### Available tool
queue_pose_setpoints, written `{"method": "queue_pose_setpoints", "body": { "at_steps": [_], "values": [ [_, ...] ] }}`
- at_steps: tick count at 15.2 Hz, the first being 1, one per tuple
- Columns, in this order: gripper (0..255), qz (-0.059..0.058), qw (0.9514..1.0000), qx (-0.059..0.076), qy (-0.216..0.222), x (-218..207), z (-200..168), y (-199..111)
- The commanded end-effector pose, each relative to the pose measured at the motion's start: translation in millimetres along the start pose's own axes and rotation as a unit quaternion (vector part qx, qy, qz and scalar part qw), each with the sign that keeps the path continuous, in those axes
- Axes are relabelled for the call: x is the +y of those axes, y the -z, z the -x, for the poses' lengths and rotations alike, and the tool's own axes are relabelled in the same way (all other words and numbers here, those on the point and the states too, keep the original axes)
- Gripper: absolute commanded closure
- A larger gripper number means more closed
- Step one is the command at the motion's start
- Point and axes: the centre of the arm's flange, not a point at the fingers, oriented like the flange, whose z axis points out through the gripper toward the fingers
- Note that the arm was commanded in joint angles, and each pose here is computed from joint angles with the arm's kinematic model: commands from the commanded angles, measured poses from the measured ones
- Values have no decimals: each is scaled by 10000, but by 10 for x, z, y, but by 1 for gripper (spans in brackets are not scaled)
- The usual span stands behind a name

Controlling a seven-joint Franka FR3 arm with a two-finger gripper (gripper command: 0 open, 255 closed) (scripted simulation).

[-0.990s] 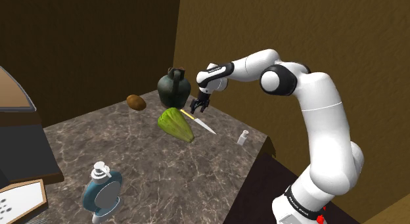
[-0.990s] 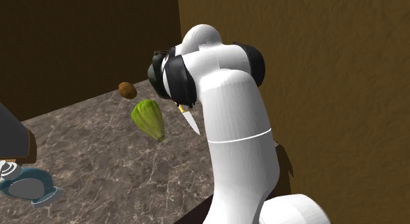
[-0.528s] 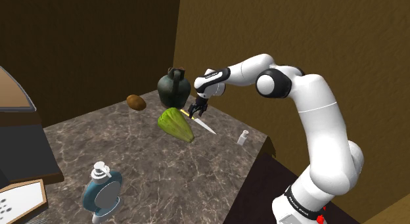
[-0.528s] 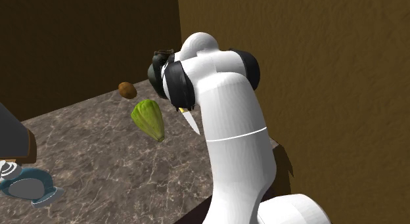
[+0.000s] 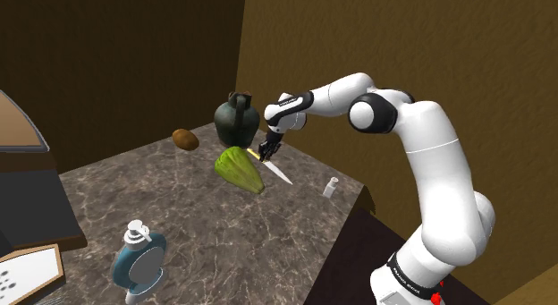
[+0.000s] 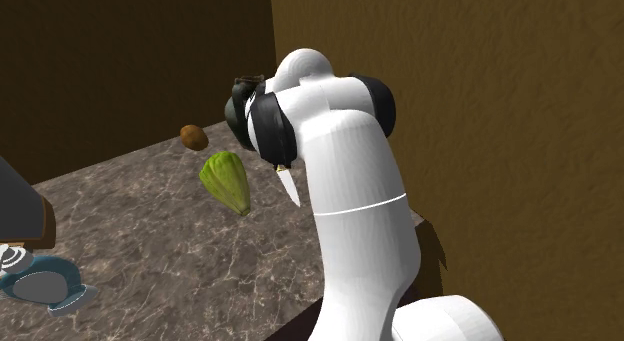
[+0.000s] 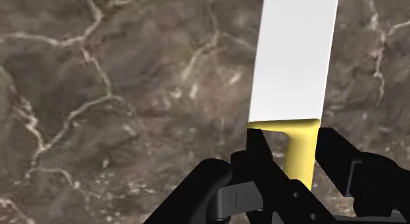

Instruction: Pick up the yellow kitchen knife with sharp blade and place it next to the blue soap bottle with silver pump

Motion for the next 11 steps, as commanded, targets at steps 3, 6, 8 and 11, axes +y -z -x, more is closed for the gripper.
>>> {"method": "queue_pose_setpoints", "body": {
  "at_steps": [3, 6, 8, 11],
  "values": [
    [255, 4, 10000, -33, -13, -2, 16, -53],
    [255, 3, 10000, -32, -14, 5, -12, -44],
    [255, 3, 10000, -33, -13, 13, 18, -45],
    [255, 3, 10000, -33, -13, -18, 12, 110]
  ]
}}
